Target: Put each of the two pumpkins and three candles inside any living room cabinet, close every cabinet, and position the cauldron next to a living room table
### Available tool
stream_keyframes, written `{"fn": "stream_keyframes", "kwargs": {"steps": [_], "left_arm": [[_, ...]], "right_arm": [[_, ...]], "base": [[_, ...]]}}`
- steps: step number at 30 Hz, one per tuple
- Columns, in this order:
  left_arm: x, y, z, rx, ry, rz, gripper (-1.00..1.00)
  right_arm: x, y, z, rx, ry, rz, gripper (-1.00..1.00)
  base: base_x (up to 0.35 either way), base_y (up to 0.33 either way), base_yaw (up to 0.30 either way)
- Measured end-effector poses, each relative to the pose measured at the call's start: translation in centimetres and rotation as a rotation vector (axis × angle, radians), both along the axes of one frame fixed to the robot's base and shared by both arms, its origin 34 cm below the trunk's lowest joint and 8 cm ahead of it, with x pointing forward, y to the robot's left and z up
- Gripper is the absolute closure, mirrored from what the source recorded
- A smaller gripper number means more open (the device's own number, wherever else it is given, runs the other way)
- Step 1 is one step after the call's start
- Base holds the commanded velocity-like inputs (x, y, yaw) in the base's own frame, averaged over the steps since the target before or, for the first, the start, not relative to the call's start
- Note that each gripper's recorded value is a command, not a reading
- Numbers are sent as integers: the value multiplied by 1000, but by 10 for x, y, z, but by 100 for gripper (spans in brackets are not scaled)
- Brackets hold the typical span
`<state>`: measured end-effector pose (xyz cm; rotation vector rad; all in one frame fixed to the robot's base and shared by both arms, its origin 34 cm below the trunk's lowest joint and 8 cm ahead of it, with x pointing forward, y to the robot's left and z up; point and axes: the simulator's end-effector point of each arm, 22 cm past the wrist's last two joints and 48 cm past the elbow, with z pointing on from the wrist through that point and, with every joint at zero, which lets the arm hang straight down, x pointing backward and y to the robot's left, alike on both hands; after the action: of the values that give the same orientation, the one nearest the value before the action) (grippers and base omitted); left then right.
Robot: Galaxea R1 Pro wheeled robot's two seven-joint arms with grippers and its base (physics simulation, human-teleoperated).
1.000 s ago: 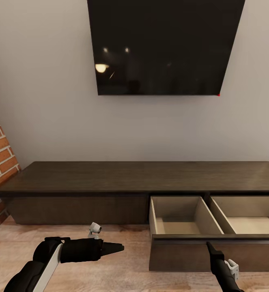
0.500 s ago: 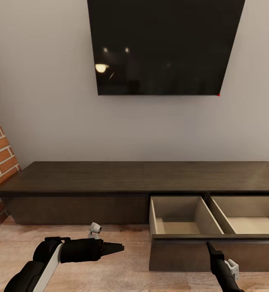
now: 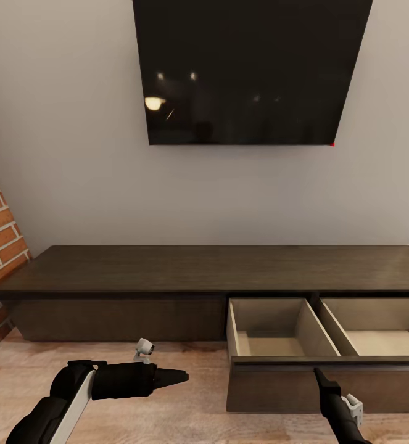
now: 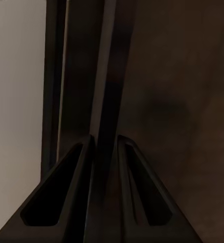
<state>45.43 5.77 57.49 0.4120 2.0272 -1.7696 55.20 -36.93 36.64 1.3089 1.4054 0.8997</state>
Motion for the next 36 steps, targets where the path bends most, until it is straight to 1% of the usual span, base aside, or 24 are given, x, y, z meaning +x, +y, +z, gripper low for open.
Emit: {"fn": "stream_keyframes", "kwargs": {"steps": [21,36], "left_arm": [[0,0,0,0,-1,-2,-100],[-1,-1,1,0,-2,-4,-100]], "right_arm": [[0,0,0,6,2,-16,100],[0,0,0,5,4,-12,100]], "base": [[0,0,0],[0,0,0]]}}
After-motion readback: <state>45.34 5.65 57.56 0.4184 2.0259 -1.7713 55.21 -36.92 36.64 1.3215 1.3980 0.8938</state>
